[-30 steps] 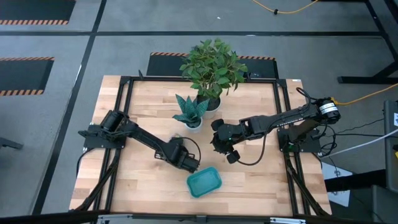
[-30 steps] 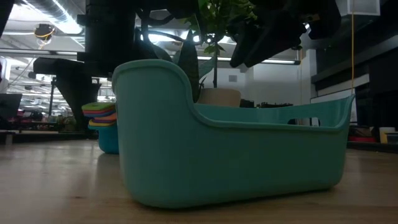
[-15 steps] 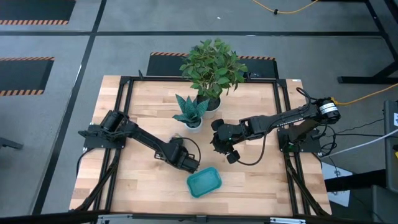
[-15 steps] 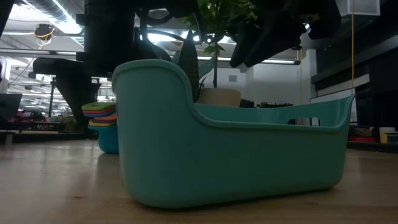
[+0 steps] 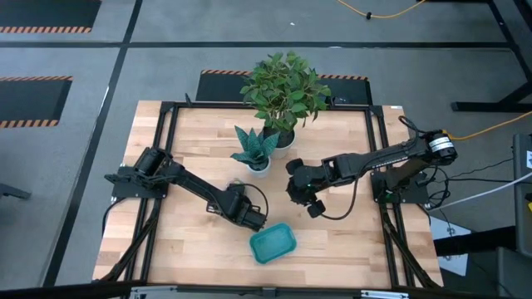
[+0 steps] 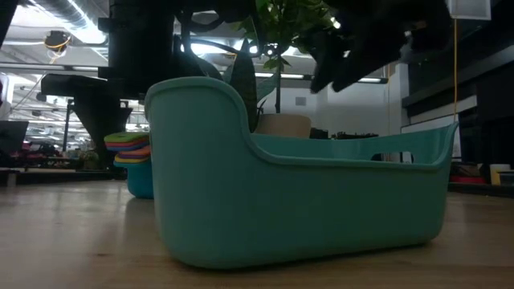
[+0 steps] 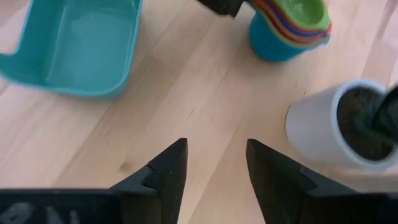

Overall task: Nest measuring cups in basket
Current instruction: Put the stacked measuring cups into the green bin

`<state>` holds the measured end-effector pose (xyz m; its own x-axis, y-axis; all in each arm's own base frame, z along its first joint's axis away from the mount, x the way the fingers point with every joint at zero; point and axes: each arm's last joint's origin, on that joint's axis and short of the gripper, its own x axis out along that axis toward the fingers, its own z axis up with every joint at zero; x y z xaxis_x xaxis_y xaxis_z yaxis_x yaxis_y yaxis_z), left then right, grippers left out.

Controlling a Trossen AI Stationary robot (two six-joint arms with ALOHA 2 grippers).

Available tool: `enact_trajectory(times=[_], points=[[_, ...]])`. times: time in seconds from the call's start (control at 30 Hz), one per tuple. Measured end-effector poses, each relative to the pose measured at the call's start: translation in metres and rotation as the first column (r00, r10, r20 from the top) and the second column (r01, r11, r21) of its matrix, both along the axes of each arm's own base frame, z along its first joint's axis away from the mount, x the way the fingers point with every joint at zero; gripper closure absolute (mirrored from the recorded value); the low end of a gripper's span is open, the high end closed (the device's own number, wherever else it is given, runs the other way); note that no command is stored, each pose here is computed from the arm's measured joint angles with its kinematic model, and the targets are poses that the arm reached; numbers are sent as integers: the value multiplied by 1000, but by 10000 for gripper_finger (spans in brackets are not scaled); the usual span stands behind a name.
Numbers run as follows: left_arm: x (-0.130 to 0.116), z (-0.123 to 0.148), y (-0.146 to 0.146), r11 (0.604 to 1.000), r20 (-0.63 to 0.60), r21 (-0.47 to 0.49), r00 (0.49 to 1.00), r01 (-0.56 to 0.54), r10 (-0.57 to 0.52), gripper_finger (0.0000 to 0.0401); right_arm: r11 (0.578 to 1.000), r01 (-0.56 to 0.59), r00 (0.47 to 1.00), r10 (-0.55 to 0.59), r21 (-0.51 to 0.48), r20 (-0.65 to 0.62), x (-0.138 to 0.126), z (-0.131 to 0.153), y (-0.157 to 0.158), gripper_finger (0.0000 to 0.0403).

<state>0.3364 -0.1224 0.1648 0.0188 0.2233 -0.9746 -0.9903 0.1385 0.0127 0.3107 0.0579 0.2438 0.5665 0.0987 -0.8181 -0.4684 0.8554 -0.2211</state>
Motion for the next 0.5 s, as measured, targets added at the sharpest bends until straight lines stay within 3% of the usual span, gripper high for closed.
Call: enact_trajectory(times=[0.3,0.5], points=[[0,0,0,1000,0,1,1000,0,0,227,999,42,995,-41,7,-95,-33,21,-6,234],[0,0,0,1000,-2,1,1000,6,-6,254,998,58,997,-57,25,-55,-59,46,-12,234]])
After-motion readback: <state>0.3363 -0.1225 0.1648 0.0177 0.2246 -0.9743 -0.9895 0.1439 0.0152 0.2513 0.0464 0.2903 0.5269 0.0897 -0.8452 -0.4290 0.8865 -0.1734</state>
